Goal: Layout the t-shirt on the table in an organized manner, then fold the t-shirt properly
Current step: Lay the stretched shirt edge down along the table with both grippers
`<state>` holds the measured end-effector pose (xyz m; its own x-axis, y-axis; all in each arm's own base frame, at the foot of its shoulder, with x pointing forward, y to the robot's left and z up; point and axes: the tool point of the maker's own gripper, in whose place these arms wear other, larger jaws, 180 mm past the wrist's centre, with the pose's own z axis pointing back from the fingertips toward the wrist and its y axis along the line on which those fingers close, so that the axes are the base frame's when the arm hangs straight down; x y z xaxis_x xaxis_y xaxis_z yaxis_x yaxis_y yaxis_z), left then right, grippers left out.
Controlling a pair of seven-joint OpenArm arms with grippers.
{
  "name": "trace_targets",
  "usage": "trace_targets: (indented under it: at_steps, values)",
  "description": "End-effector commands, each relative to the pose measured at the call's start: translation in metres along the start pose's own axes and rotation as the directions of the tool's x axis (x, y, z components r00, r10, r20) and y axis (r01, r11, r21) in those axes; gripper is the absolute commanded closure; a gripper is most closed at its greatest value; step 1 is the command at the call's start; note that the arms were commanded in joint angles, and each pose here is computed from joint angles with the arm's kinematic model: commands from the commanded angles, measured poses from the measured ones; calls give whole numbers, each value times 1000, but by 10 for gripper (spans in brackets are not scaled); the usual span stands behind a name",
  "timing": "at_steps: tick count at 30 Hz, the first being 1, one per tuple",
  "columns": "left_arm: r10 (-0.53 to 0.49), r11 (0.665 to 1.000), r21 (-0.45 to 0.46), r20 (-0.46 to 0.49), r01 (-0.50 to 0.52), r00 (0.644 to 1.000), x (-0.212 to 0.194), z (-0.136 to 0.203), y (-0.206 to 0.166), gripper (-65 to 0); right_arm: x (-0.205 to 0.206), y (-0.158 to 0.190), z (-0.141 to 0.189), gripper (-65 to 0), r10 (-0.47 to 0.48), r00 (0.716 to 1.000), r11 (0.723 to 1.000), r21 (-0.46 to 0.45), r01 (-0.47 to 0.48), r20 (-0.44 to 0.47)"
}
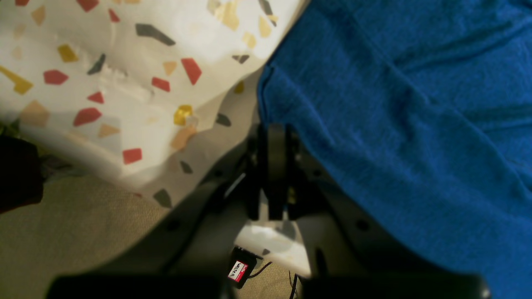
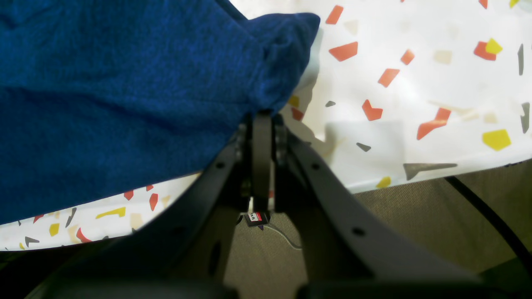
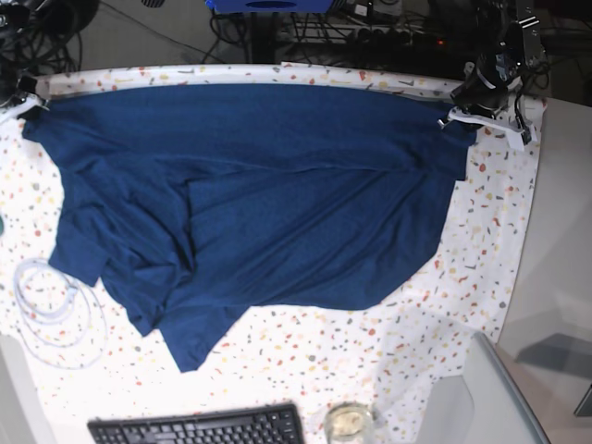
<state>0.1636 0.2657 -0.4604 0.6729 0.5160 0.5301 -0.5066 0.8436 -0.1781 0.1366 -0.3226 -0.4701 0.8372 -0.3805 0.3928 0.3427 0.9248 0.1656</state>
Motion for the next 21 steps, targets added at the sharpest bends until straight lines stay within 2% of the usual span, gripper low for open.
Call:
trace_targets:
  at_steps: [1,7,11,14,15,17,21]
  values:
    - [-12,1000,3,27,12,1000,7,3,3,0,12,-6,7,0,12,999,1000,-15,-11,39]
    - [-12,1000,-2,28,12,1000,9,4,1,0,12,-7,7,-5,11,999,1000,-16,-10,40]
    - [-9,1000,-2,23,9,1000,8,4,1,0,9,-27,17,-9,-67,995,996,-54,70,68]
    - [-10,1000,0,19,10,1000,6,4,3,0,8,-32,19,-29,-83,994,994,-64,88,77]
    - [-10,1000,0,19,10,1000,6,4,3,0,9,-33,20,-56,-84,993,994,-67,89,79]
    - [-7,1000,5,22,7,1000,7,5,4,-23,7,-34,20,-158,-84,994,994,-68,89,76]
    - [-4,1000,9,25,4,1000,8,5,6,-166,6,-33,20,-363,-85,994,994,-68,90,73]
